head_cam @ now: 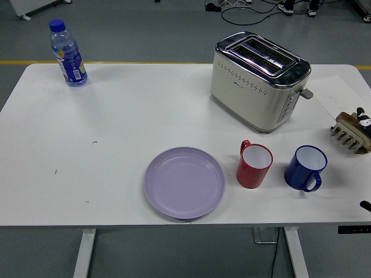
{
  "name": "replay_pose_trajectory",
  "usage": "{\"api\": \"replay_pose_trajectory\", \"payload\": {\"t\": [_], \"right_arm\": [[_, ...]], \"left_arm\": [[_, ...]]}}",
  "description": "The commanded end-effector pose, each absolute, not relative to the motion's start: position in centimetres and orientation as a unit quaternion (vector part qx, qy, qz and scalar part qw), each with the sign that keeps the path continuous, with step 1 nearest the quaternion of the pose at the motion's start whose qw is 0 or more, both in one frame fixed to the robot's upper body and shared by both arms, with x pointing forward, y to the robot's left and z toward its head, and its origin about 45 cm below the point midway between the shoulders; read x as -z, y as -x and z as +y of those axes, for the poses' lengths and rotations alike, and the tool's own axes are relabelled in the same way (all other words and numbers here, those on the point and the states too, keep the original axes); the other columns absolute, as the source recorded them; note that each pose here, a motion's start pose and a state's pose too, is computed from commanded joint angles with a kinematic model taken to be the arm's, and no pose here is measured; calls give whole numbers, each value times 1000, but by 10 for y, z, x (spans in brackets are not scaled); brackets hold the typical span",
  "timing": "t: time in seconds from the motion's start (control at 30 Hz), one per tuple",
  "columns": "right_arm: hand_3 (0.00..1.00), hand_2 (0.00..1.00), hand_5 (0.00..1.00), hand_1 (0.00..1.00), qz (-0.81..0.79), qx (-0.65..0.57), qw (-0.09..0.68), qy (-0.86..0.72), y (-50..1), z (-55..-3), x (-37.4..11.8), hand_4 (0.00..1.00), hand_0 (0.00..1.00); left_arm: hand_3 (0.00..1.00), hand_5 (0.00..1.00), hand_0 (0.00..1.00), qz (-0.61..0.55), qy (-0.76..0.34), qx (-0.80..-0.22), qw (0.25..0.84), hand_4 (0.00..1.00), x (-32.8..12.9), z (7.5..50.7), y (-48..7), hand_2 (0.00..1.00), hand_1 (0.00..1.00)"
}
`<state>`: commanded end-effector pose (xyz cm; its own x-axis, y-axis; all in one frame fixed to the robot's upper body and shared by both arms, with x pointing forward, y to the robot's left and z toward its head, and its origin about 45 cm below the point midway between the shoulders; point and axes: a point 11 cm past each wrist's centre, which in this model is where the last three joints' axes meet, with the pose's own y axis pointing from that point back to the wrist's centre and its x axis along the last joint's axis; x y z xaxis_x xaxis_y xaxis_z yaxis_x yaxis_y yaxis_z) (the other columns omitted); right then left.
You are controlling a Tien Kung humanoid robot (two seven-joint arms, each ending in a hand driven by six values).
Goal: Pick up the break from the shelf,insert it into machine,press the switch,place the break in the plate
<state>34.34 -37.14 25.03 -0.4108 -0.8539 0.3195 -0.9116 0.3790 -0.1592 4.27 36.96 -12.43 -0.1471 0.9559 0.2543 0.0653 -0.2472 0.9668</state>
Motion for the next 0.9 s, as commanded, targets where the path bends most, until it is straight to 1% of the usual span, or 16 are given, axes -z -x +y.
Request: {"api": "replay_pose_trajectory", "payload": {"t": [0.07, 0.33, 0.43, 0.5, 0.7, 0.83, 0.87, 0.9], "right_arm": [[822, 862, 2, 794, -817, -174, 108, -540, -345, -368, -252, 786, 909], [826, 858, 2, 805, -727, -269, 265, -573, -362, -340, -245, 787, 915], [826, 858, 2, 805, -700, -305, 316, -564, -364, -336, -244, 787, 915], [832, 860, 2, 817, -684, -335, 343, -550, -366, -334, -245, 786, 932], [826, 857, 2, 816, -643, -424, 401, -496, -371, -332, -255, 787, 944], [826, 857, 2, 816, -639, -414, 422, -492, -376, -337, -251, 787, 944], [823, 836, 2, 802, -639, -411, 427, -491, -378, -339, -250, 788, 913], [823, 836, 2, 802, -639, -410, 428, -491, -378, -339, -249, 788, 913]], "left_arm": [[733, 985, 634, 481, -531, -585, 380, 531, 124, 370, -42, 667, 610], [735, 985, 634, 481, -535, -581, 379, 531, 124, 370, -39, 665, 610], [735, 985, 634, 482, -536, -581, 378, 531, 125, 371, -37, 665, 610], [734, 986, 634, 482, -537, -580, 378, 531, 125, 371, -36, 663, 609], [734, 985, 635, 481, -538, -580, 378, 531, 125, 371, -36, 660, 607], [734, 985, 635, 481, -536, -582, 378, 531, 125, 370, -37, 660, 607], [735, 986, 634, 481, -535, -582, 379, 532, 125, 370, -38, 658, 605], [735, 986, 634, 481, -535, -582, 379, 532, 125, 370, -38, 658, 605]]}}
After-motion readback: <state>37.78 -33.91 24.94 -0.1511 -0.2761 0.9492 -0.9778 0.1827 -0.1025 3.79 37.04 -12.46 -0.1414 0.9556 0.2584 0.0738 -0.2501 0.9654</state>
